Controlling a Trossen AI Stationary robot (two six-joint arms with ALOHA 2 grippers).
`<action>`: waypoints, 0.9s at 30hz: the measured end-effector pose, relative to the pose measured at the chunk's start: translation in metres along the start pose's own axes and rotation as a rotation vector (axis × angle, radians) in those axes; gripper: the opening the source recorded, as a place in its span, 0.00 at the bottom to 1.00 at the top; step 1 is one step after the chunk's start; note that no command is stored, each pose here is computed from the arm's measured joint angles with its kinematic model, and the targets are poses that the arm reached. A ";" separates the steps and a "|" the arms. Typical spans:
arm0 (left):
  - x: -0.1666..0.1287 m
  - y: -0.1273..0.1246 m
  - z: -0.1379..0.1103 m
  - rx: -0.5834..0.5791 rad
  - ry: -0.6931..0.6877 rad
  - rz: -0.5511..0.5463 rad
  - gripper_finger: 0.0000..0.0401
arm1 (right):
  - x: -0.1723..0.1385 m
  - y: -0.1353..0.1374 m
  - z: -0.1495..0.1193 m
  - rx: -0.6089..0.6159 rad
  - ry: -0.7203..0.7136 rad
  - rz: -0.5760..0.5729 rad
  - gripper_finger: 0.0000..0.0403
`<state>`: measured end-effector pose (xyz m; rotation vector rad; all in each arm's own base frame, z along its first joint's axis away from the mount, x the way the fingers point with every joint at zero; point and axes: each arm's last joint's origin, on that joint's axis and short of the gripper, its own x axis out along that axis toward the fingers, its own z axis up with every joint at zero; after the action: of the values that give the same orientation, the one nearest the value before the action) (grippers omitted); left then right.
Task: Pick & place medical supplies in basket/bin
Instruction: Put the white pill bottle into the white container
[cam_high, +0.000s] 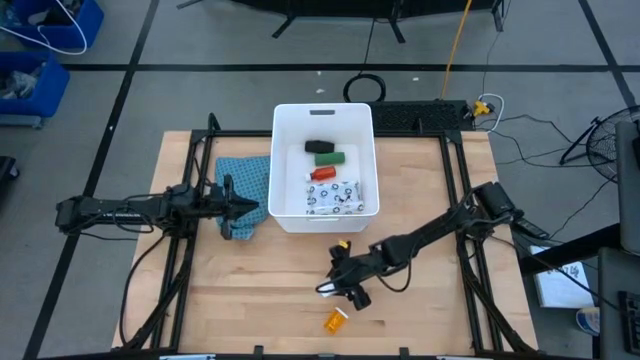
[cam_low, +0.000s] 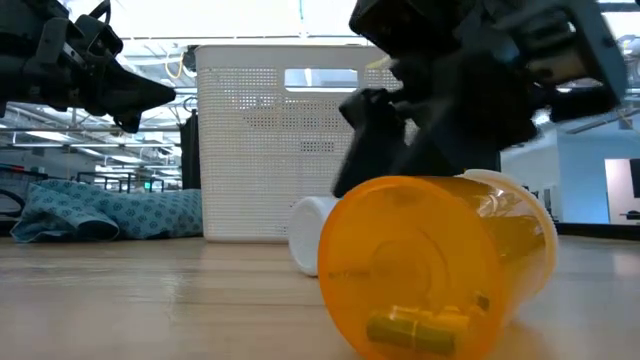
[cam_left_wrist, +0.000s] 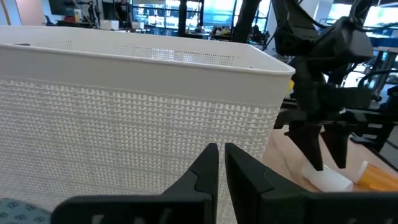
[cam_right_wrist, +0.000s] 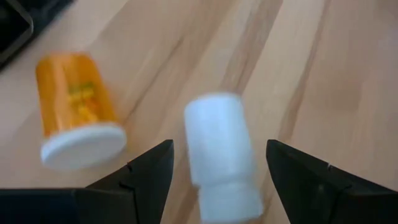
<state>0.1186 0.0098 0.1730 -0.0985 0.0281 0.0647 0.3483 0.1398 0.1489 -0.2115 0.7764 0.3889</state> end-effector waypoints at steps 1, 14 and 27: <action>0.000 0.000 0.000 0.001 0.000 0.000 0.08 | 0.000 0.000 -0.002 0.000 0.018 0.002 0.62; 0.000 0.000 -0.001 0.005 0.005 0.001 0.08 | 0.021 -0.002 -0.019 -0.021 0.097 0.006 0.62; 0.000 0.000 -0.001 0.005 0.008 0.001 0.08 | 0.014 -0.005 -0.014 -0.051 0.075 0.002 0.36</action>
<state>0.1186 0.0098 0.1722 -0.0936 0.0365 0.0649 0.3504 0.1341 0.1294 -0.2749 0.8412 0.4047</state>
